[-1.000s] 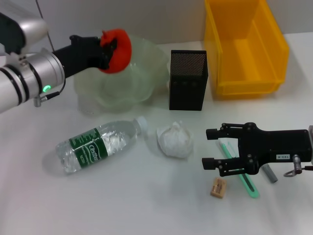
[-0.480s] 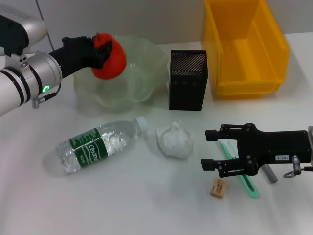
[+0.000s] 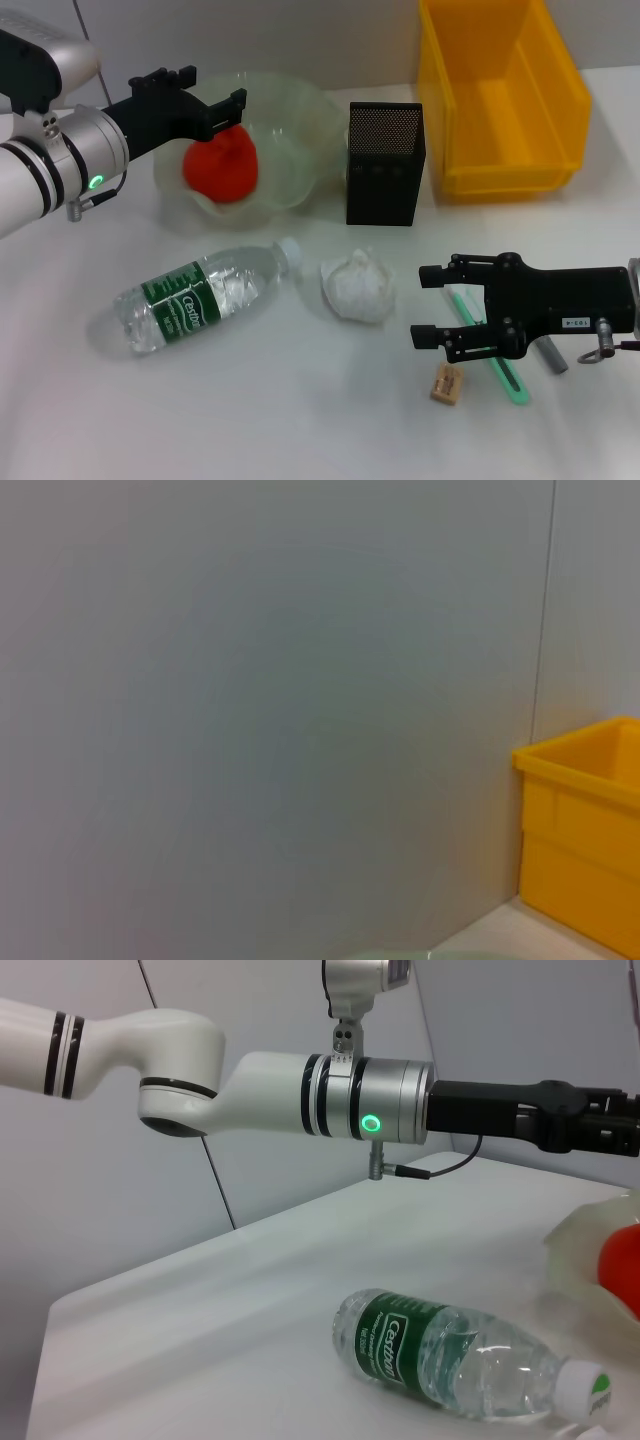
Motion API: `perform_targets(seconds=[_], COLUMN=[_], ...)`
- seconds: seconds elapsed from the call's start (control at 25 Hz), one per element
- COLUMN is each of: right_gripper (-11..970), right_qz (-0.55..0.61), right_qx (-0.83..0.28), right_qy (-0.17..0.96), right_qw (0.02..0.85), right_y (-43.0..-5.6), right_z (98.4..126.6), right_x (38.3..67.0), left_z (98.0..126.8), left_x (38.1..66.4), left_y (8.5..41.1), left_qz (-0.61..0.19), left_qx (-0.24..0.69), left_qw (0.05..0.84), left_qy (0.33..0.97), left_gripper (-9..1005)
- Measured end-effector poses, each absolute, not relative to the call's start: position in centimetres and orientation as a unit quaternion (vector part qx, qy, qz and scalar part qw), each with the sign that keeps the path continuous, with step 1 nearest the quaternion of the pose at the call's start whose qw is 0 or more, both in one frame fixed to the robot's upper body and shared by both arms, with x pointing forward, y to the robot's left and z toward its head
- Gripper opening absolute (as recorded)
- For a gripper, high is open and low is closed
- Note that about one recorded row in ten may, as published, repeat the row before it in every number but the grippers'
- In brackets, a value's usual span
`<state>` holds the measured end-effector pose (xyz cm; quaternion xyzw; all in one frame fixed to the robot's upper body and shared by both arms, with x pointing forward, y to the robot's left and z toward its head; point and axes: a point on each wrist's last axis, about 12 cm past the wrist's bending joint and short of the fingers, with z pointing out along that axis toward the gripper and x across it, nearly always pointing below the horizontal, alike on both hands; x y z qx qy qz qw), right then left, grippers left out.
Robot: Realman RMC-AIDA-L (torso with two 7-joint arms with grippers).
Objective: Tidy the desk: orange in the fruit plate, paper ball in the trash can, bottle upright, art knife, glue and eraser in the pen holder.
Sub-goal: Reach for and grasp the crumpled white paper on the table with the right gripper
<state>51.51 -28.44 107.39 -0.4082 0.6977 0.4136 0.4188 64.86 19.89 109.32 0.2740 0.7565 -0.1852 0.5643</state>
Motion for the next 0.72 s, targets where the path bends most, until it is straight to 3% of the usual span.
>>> perform_targets(seconds=[0.28,0.44,0.72], right_gripper=[832,832,833], right_qz=[0.414,0.416,0.419], right_qx=[-0.408,-0.408,-0.405], right_qy=[0.697,0.697,0.699], right_qw=[0.419,0.418,0.415], right_y=[-28.3,-28.2,-28.1], right_z=[107.4,107.5,107.6], right_x=[51.5,51.6,51.8], left_z=[109.8,111.2,113.5], left_x=[64.4,63.2,60.3], left_y=[19.8,20.0,21.8], left_qz=[-0.225,-0.312,-0.451], left_qx=[0.267,0.264,0.291], left_qw=[0.57,0.571,0.518], left_qy=[0.744,0.712,0.667], left_gripper=[715,813,813])
